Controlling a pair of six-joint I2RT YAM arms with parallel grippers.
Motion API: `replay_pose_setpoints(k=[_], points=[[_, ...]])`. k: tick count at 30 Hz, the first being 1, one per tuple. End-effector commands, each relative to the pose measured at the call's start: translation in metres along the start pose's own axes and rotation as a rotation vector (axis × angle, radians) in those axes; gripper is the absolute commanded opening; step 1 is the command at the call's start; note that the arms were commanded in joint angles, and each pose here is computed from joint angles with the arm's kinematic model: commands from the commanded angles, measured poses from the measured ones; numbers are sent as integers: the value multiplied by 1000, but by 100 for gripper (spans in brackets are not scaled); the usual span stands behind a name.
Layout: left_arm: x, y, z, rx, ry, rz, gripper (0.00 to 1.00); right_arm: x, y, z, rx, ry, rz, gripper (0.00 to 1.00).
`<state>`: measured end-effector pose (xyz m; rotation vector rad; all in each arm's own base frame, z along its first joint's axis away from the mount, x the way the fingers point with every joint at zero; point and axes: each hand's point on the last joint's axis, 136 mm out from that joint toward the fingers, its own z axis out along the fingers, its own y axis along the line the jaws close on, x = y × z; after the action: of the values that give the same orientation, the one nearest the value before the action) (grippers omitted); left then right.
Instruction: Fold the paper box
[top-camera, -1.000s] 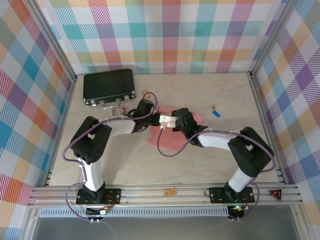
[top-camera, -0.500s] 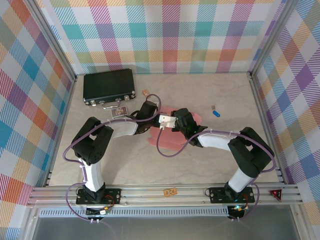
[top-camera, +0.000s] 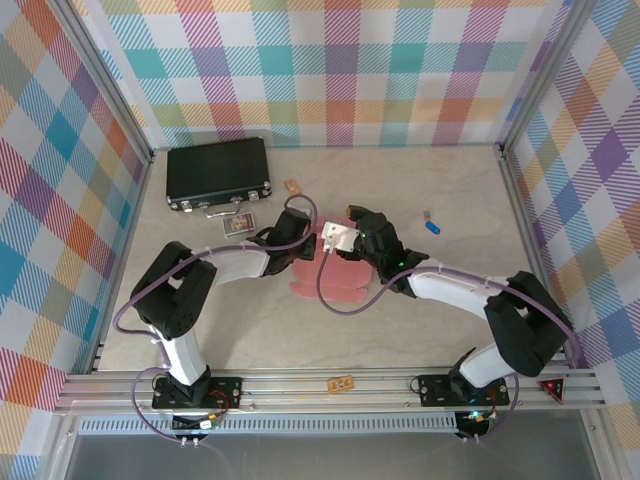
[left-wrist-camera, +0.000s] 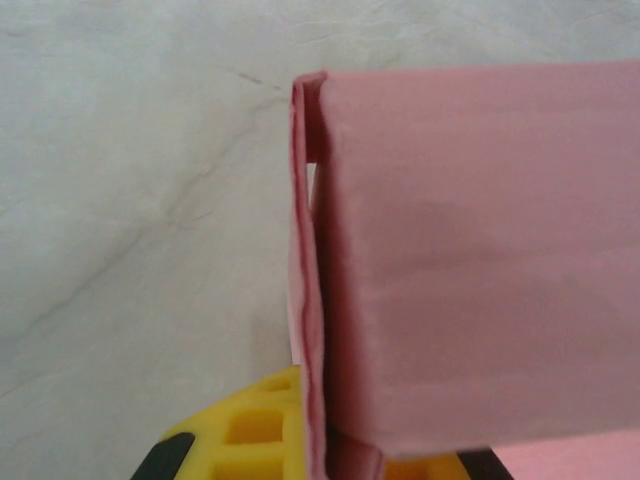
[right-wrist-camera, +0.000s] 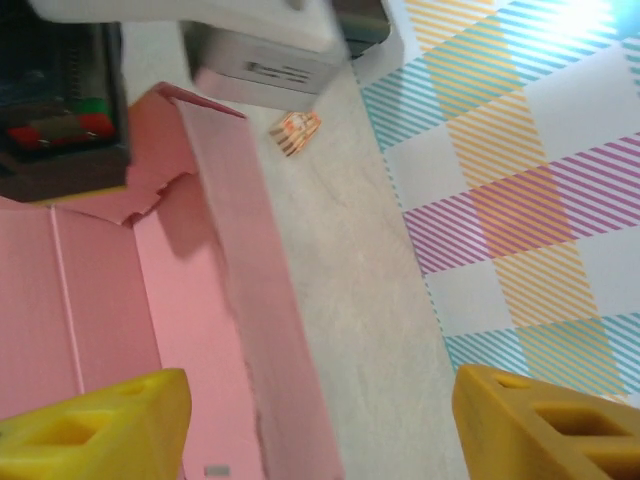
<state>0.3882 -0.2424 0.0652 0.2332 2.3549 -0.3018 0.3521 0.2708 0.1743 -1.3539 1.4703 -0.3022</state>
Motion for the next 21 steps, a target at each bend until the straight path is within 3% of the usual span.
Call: replay_pose_setpoints(k=[1,7,13,21], points=[[-2,14,-15,-69,-25,26,0,-9,-9,-16,-10,-36,137,73],[3,22,-21,-101,-23,51,0,15,-33,-28,-8,30,370,74],[4,23,-25,-96,-47,53,0,72,-51,-27,7,215,573,71],[6,23,-25,-91,-45,56,0,131,-38,-15,-102,356,764,68]])
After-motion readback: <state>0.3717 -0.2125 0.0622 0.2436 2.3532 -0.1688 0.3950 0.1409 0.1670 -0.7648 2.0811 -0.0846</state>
